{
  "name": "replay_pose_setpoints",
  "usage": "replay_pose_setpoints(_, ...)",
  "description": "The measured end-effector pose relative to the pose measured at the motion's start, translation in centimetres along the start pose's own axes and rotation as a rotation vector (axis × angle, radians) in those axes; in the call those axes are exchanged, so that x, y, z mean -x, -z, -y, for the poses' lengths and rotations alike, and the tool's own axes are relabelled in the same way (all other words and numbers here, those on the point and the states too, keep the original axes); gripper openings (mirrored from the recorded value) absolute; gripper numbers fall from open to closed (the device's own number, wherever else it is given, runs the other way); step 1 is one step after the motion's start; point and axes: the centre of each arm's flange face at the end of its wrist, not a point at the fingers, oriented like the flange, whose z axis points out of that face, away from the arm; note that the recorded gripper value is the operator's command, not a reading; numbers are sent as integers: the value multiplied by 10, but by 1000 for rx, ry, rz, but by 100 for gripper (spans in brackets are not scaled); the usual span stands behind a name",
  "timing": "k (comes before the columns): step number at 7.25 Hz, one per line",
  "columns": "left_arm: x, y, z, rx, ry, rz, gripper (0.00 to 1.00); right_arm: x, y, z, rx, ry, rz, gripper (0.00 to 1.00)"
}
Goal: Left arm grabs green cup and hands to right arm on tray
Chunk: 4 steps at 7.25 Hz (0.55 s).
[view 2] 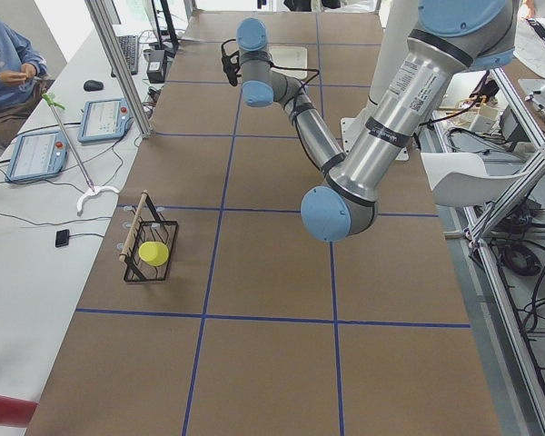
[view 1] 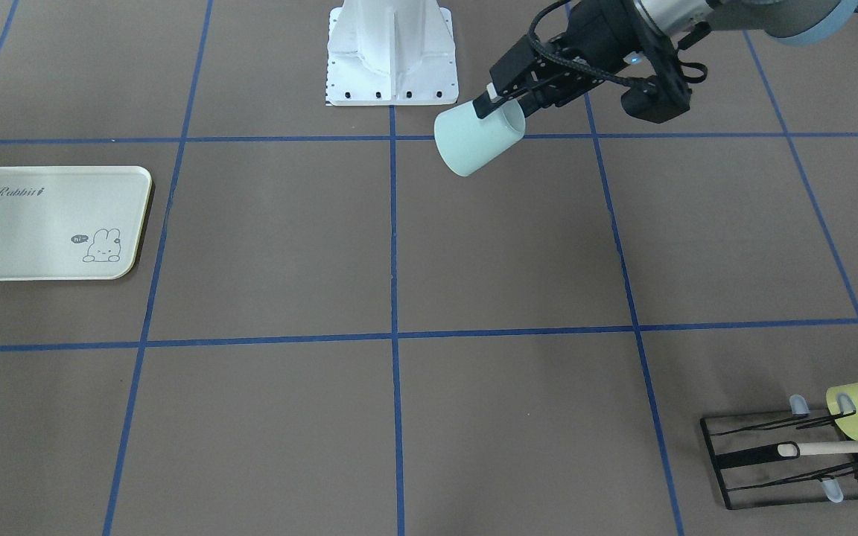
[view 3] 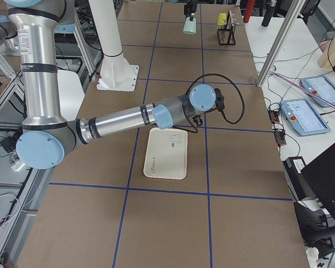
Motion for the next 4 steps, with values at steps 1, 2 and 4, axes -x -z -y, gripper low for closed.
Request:
replay_pose_setpoints(1,-5,-11,-15,-5,27,-69,0,18,-2,19,-1,-15,7,92)
replay_pose_setpoints(2,-8,-21,-27,-14,54,-140,0,39,-6,38,2,-43,12,92)
replay_pose_setpoints(4,-8,-38,-40,-19,87,-219,0,76,-28,70,4,-91,-30,94)
